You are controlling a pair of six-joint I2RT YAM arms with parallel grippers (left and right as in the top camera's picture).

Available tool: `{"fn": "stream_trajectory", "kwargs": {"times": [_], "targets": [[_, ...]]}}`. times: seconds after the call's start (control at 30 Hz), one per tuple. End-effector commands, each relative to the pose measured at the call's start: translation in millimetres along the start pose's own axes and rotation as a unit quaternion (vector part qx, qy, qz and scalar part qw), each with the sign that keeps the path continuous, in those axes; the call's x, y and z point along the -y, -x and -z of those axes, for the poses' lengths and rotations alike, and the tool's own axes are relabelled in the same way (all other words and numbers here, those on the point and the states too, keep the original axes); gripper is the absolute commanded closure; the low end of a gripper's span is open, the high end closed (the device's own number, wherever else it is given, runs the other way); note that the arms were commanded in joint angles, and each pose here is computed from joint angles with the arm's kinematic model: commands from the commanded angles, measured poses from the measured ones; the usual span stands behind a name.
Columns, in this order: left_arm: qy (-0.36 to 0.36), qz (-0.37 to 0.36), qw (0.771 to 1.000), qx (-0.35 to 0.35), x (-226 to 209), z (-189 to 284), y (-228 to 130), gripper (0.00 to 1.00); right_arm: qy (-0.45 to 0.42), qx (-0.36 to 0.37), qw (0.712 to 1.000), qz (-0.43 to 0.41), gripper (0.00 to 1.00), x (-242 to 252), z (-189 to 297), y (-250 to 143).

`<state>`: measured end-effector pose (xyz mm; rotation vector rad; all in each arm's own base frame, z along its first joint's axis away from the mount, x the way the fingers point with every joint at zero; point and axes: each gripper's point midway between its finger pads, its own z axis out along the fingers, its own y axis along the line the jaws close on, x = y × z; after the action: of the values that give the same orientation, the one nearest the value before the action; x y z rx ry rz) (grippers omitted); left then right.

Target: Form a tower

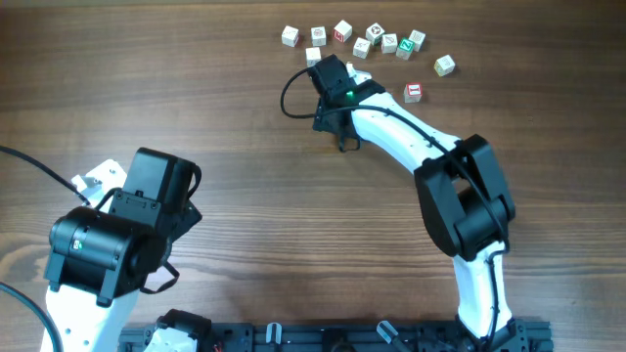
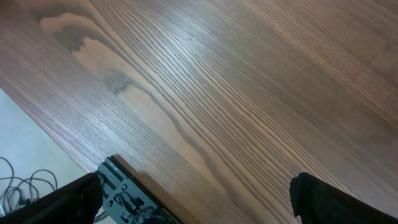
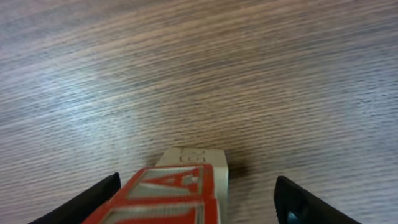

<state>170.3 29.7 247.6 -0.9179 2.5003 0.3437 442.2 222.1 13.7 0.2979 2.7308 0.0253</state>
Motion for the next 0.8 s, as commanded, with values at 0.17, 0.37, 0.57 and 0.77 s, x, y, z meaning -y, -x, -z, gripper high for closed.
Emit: {"fn": "stream_trajectory", "kwargs": {"times": [0.17,0.37,0.57,0.77], "targets": [[0.001,0.013,1.0,0.002,-2,0,1,0.0,-0.006,-0.011,1.0,0.008,0.44,3,-18,-7],[0.001,0.013,1.0,0.002,-2,0,1,0.0,-0.01,-0.015,1.0,0.022,0.61,5,-18,-9],[0.001,0.013,1.0,0.002,-2,0,1,0.0,-0.011,-0.018,1.0,0.023,0.82,6,-18,-10],[0.001,0.013,1.0,0.002,-2,0,1,0.0,-0.014,-0.052,0.996,0.071,0.84,9,-15,-25]]}}
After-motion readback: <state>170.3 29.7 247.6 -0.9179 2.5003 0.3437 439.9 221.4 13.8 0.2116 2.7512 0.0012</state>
